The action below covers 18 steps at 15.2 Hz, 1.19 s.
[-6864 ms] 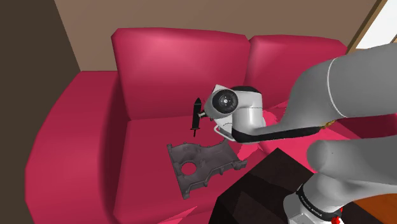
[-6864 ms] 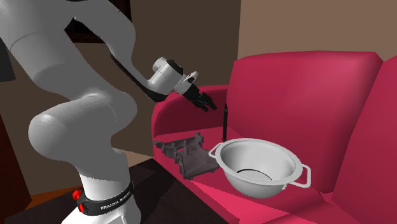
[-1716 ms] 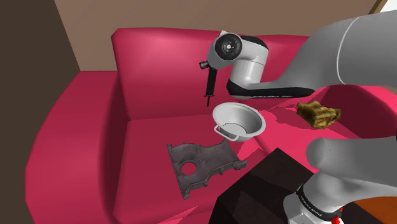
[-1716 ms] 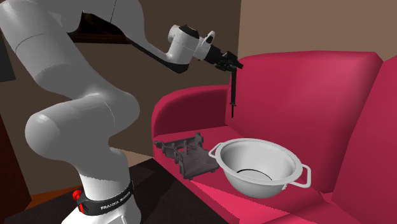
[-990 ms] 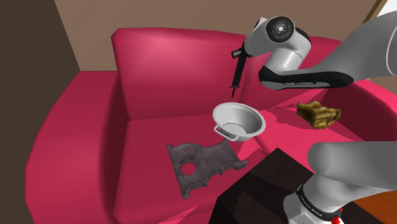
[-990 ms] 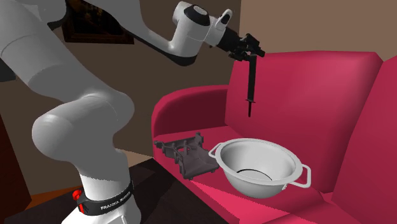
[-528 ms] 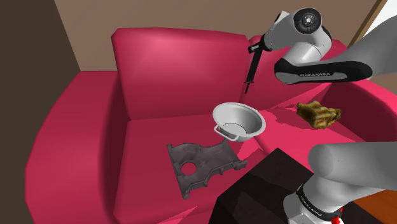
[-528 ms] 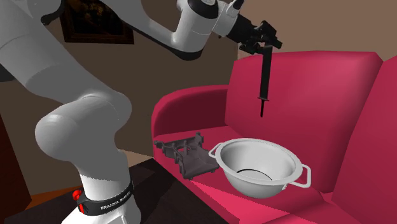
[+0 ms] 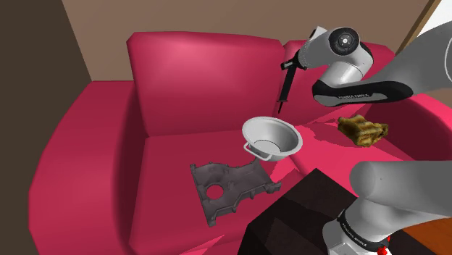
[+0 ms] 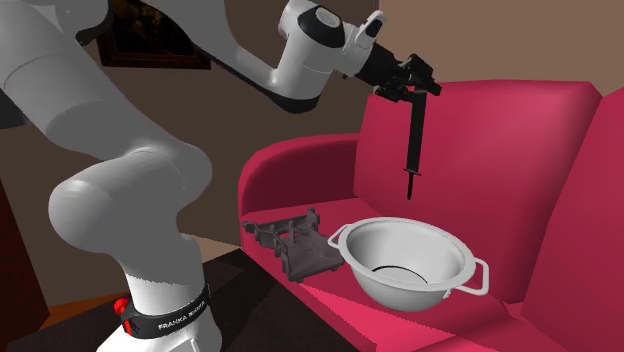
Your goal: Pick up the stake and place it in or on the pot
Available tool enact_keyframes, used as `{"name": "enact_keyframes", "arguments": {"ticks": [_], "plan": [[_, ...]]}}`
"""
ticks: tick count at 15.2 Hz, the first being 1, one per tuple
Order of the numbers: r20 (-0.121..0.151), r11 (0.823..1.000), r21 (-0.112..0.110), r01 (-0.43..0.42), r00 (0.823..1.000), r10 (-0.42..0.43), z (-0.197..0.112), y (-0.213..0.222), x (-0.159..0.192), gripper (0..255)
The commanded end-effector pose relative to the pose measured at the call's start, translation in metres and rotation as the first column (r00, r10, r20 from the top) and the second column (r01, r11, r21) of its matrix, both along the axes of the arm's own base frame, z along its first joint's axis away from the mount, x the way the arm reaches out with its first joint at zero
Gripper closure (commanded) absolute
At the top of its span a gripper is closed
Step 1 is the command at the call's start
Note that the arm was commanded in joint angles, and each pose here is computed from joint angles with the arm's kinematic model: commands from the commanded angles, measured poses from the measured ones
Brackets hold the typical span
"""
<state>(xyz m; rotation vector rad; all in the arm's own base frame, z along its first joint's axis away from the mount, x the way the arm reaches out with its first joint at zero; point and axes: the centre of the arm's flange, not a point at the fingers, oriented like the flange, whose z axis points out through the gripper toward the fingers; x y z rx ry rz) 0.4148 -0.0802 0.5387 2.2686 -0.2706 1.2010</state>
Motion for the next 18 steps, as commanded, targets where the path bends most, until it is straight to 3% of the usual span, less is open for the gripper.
{"name": "enact_keyframes", "arguments": {"ticks": [1, 18], "plan": [[0.000, 1.000, 0.000, 0.000, 1.000, 0.000, -0.010, 0.000, 0.001, 255], [0.000, 1.000, 0.000, 0.000, 1.000, 0.000, -0.100, 0.000, 0.001, 255]]}}
